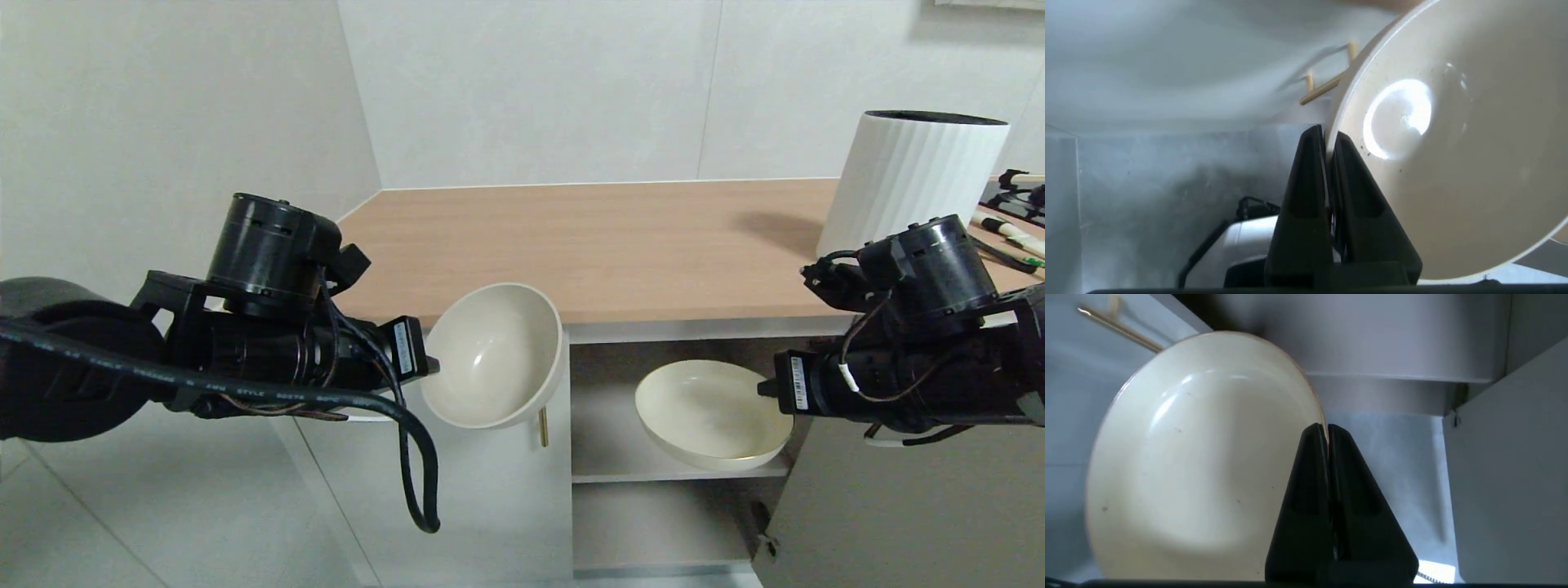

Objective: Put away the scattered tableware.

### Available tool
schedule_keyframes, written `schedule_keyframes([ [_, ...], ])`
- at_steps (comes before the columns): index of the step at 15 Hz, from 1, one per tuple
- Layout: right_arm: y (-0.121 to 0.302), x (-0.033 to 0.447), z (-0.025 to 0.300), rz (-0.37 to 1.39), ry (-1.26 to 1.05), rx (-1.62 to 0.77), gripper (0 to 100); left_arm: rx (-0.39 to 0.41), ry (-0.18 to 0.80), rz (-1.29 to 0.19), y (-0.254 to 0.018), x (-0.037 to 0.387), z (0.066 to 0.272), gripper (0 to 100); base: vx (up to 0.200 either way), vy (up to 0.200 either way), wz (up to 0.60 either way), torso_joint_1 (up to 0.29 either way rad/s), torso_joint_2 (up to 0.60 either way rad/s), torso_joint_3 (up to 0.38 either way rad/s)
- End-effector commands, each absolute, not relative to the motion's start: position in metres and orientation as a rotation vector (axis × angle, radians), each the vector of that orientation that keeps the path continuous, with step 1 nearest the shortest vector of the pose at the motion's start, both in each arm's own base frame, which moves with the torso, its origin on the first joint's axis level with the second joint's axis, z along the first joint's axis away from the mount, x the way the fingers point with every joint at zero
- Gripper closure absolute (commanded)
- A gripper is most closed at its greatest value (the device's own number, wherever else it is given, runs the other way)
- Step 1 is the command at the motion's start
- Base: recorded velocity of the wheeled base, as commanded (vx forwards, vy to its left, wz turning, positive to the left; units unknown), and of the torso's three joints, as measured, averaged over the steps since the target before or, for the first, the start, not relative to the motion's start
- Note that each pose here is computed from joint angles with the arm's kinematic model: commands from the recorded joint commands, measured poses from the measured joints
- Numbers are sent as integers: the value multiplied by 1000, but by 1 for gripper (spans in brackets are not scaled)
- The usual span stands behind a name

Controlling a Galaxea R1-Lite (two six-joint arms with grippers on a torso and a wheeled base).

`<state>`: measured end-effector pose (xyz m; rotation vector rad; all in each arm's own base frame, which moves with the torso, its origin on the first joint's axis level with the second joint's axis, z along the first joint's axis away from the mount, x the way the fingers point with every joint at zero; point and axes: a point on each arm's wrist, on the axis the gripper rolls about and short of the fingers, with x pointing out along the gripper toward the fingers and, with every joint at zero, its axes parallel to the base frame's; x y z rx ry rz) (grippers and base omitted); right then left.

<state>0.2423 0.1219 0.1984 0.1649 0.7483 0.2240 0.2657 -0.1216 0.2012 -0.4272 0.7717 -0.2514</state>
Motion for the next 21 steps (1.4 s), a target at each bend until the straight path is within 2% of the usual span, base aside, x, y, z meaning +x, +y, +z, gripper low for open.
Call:
schedule_keyframes([
  [1,122,243,198,223,751,164,100,-427,775,-250,-122,266,200,100,0,0,0,-163,466,290],
  [8,124,246,193,218,765,159,100,-427,775,-250,-122,266,200,100,0,0,0,-126,426,295],
  [13,126,250,187,214,783,152,100,-427,775,-250,-122,266,200,100,0,0,0,-15,61,41],
  [17,136,275,155,191,837,137,100,-427,775,-250,-122,266,200,100,0,0,0,0,0,0],
  [21,143,311,96,111,904,109,100,-427,777,-251,-122,266,200,100,0,0,0,0,0,0],
])
